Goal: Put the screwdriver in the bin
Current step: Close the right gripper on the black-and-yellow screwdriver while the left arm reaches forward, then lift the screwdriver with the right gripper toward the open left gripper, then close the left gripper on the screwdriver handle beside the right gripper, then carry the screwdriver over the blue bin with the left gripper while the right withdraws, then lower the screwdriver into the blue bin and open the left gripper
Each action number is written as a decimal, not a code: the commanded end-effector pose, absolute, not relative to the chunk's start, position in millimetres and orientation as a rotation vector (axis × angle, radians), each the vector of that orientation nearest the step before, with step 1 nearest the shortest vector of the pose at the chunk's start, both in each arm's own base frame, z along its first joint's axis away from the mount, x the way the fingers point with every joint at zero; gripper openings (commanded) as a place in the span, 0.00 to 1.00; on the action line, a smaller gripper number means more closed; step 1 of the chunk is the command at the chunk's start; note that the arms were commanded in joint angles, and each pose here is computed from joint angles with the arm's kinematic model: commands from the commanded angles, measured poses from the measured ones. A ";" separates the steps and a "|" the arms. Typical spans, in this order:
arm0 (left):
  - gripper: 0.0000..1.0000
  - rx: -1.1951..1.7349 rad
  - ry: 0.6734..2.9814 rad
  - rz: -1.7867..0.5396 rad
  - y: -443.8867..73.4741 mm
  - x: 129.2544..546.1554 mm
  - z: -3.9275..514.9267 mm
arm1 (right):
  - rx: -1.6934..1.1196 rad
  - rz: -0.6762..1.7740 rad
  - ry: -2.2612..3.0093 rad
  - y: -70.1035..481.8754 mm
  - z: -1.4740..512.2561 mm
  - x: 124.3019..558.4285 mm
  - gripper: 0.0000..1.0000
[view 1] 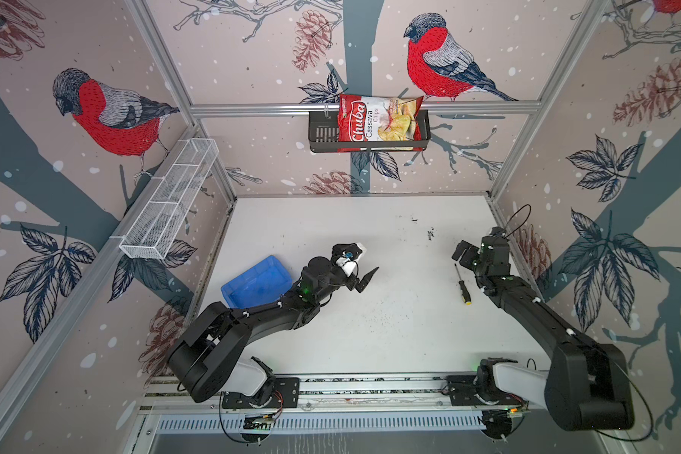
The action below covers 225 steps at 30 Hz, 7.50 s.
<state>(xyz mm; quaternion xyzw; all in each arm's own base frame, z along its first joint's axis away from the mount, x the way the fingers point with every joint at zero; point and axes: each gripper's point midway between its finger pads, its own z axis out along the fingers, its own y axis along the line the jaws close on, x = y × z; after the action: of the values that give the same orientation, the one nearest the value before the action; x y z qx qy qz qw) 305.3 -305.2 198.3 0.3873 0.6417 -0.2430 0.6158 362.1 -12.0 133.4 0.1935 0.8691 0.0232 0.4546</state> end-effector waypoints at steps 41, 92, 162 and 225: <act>0.99 1.039 1.527 -0.711 -340.1 285.9 175.2 | 0.420 -0.030 2.670 13.0 14.6 350.6 0.12; 0.97 0.665 1.524 -1.236 -414.4 307.3 257.5 | 0.261 0.596 1.686 112.9 267.8 359.8 0.00; 0.08 0.667 1.490 -1.108 -403.5 307.7 264.9 | -0.047 0.751 1.506 171.2 328.9 320.4 0.94; 0.00 0.641 2.340 0.666 62.3 275.3 107.0 | -1.396 0.806 1.307 413.7 224.7 206.0 1.00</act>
<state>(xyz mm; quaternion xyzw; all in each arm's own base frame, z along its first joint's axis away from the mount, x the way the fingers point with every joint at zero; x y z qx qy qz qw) 272.8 50.6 101.8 0.2281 0.8955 0.2149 0.3160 214.4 413.2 219.9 -0.5714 0.5507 0.3193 0.5179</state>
